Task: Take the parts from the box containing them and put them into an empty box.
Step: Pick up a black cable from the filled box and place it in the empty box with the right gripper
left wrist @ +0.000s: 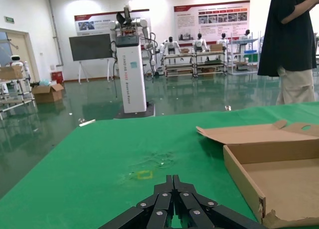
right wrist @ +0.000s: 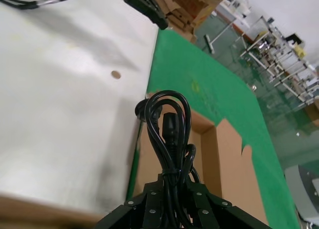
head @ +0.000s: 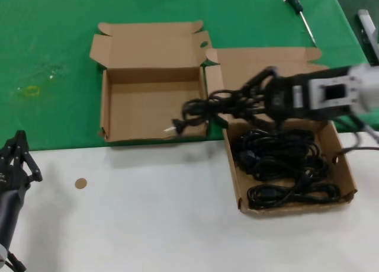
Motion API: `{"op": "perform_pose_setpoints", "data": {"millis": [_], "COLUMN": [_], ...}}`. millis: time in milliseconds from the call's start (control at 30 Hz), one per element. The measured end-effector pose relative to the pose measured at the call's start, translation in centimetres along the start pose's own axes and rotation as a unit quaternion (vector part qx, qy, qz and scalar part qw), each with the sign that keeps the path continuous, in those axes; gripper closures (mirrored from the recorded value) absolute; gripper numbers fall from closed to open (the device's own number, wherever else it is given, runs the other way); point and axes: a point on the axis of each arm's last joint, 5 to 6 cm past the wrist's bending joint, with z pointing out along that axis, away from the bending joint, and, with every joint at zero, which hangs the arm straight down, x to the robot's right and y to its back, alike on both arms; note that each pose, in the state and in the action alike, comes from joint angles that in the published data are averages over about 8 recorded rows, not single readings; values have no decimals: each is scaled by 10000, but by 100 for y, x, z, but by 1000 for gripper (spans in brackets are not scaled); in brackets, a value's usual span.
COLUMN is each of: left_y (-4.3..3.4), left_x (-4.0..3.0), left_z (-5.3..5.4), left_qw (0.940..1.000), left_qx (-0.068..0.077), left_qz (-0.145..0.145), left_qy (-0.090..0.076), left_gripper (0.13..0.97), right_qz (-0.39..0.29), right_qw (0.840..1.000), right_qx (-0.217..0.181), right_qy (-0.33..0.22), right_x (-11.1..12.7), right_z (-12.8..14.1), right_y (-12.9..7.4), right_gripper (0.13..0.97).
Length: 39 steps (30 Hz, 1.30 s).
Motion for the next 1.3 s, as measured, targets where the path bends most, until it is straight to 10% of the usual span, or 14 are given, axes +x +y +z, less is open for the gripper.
{"op": "perform_pose_setpoints", "data": {"millis": [667,1300], "left_y": [0,0], "left_x": [0,0], "left_z": [0,0], "left_qw": [10000,10000], "left_qx": [0,0], "left_qz": [0,0], "left_qy": [0,0], "left_gripper": [945,945], "right_qz": [-393,-552], "right_qw": [9981,9957], "right_qx": [51,-277], "right_qy": [469,687], "right_x": [74,-5], "right_z": [1338,1801], "right_y": [-230,20], "right_gripper": [880,881]}}
